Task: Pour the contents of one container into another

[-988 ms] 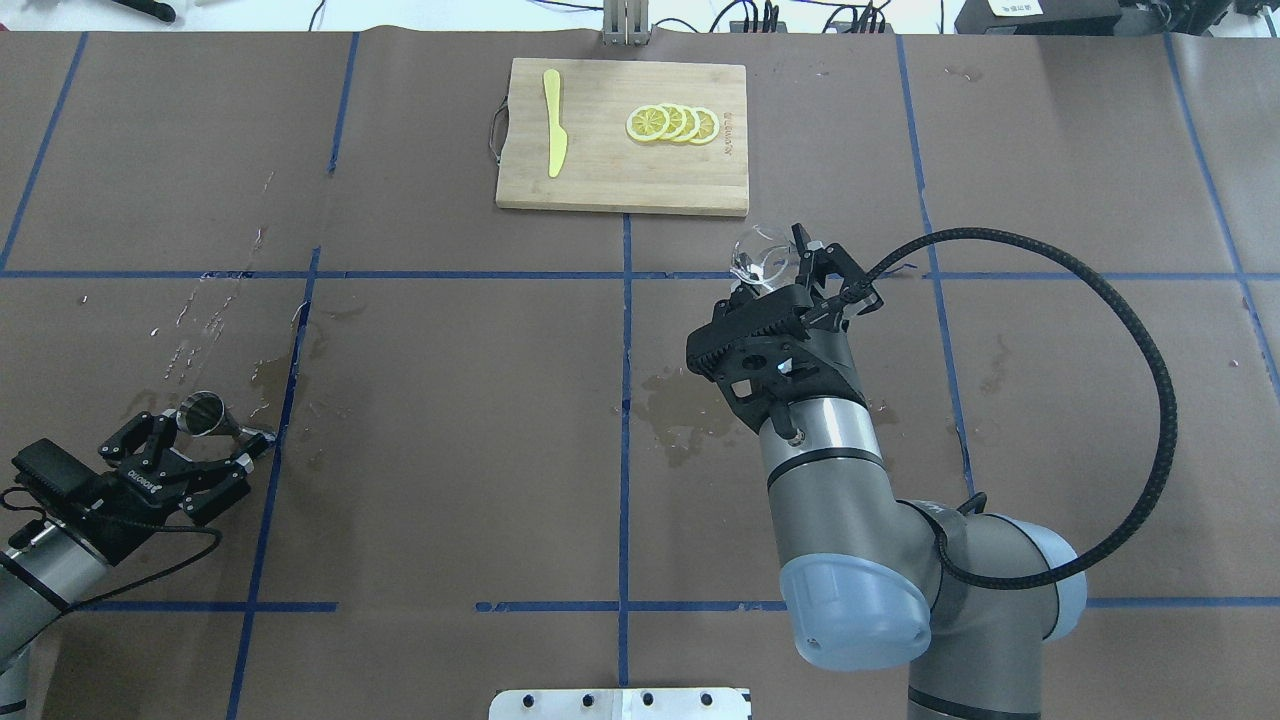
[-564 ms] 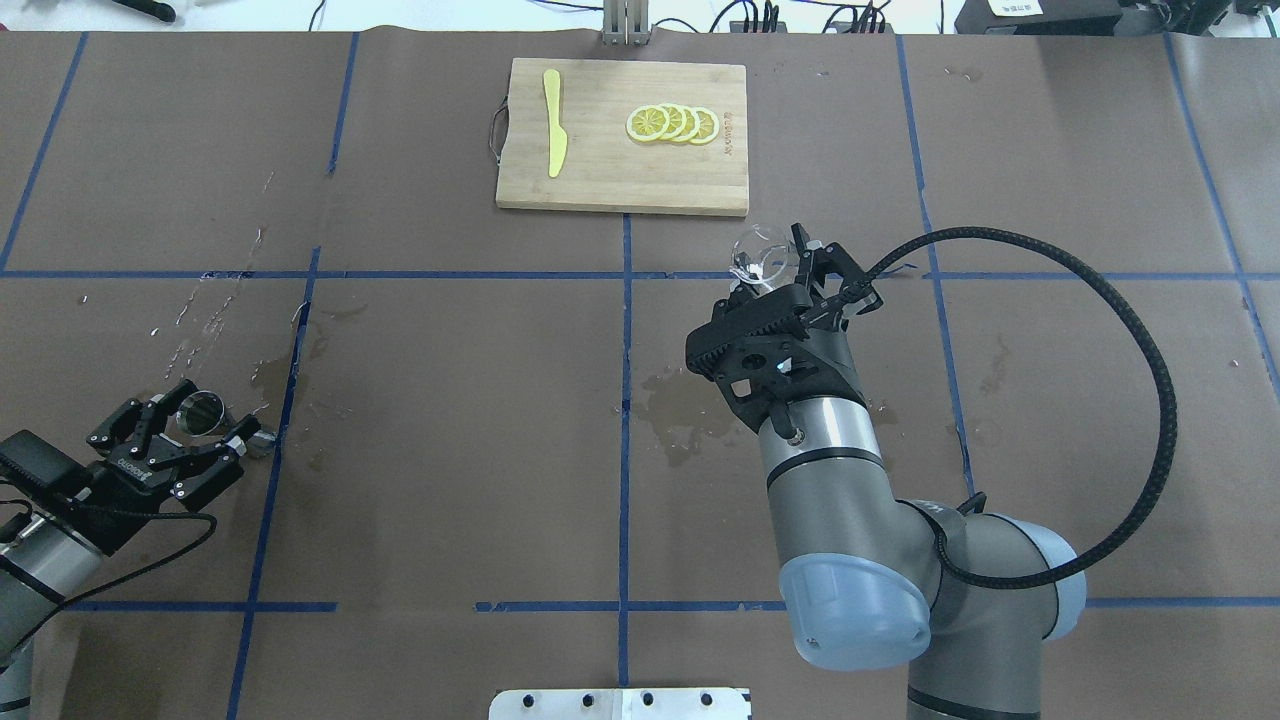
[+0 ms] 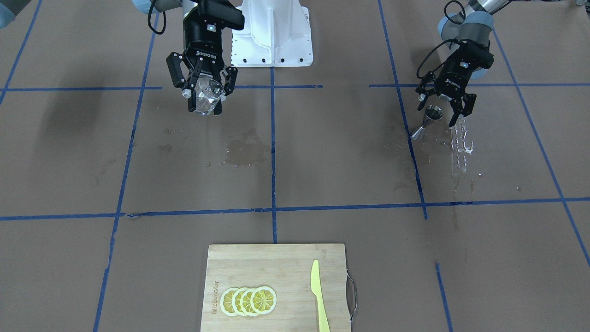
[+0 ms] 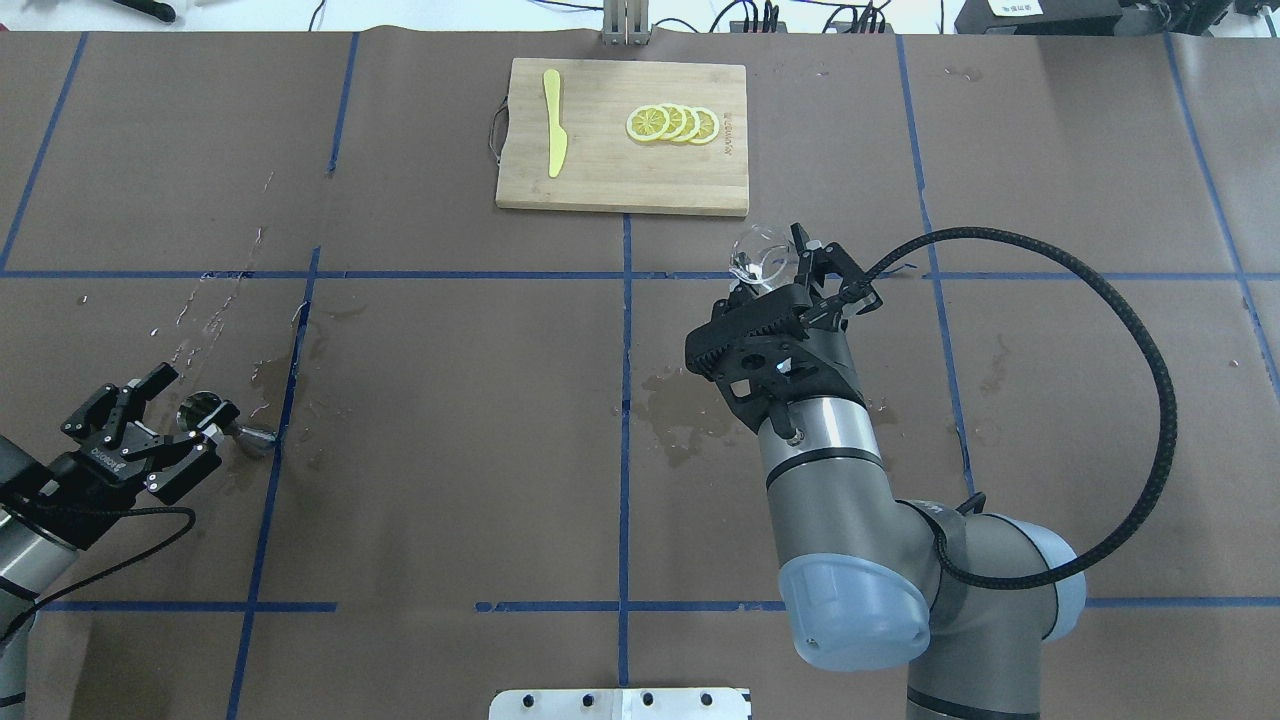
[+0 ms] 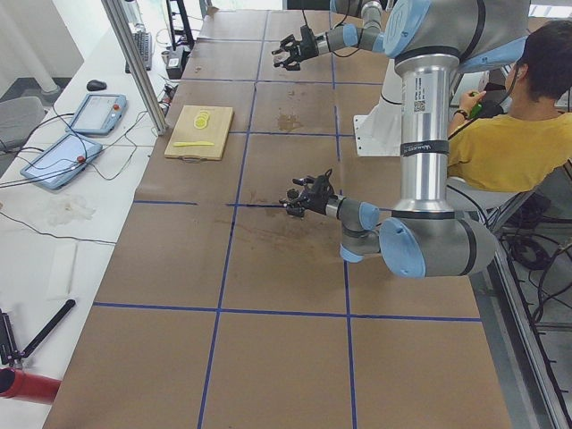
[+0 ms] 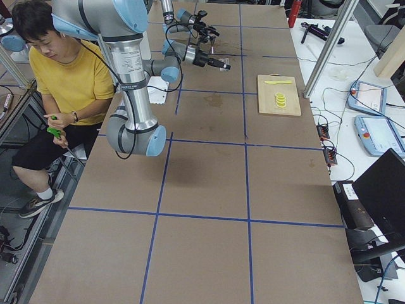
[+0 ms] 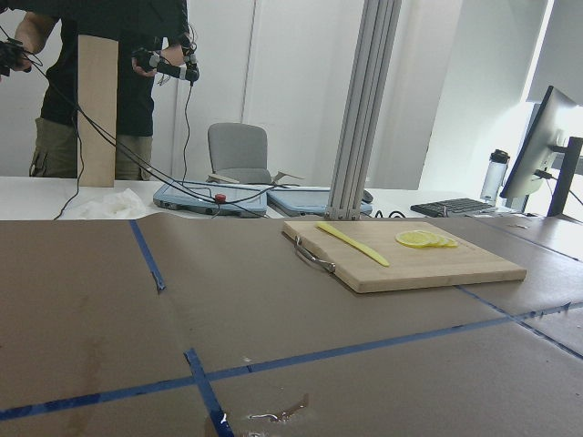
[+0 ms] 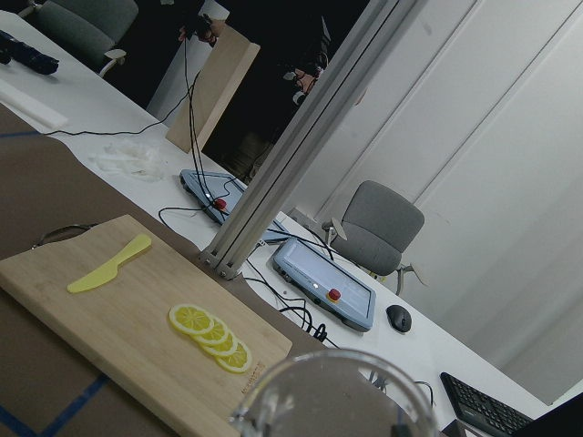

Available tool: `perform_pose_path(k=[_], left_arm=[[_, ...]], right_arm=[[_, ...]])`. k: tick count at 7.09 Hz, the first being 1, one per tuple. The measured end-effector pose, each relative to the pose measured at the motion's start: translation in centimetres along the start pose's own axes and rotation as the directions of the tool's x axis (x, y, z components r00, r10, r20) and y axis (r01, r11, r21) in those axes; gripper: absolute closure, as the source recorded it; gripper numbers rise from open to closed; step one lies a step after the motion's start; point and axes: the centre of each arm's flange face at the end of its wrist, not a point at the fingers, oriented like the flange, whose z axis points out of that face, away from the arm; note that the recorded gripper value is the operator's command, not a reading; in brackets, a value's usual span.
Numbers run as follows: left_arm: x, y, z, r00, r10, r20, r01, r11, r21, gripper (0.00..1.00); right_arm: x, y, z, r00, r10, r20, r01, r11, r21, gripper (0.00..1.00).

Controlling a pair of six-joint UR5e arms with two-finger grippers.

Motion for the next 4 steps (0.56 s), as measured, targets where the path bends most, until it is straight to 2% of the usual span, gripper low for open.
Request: perform_pose_path(k=[2,4], left_arm=[[-1.3,-2.1,0.7,0.998,0.048,-0.040,-0.047,0.999,0.026,0.00],[-5.1,-5.5,1.8,0.983,0.153,-0.100,-0.154,0.988,0.001,0.00]], right_arm=[[0.0,0.0,0.0,1.000,0.000,0.001,0.000,1.000,0.000,1.00],[0.0,0.0,0.0,1.000,0.000,0.002,0.000,1.000,-0.001,1.00]])
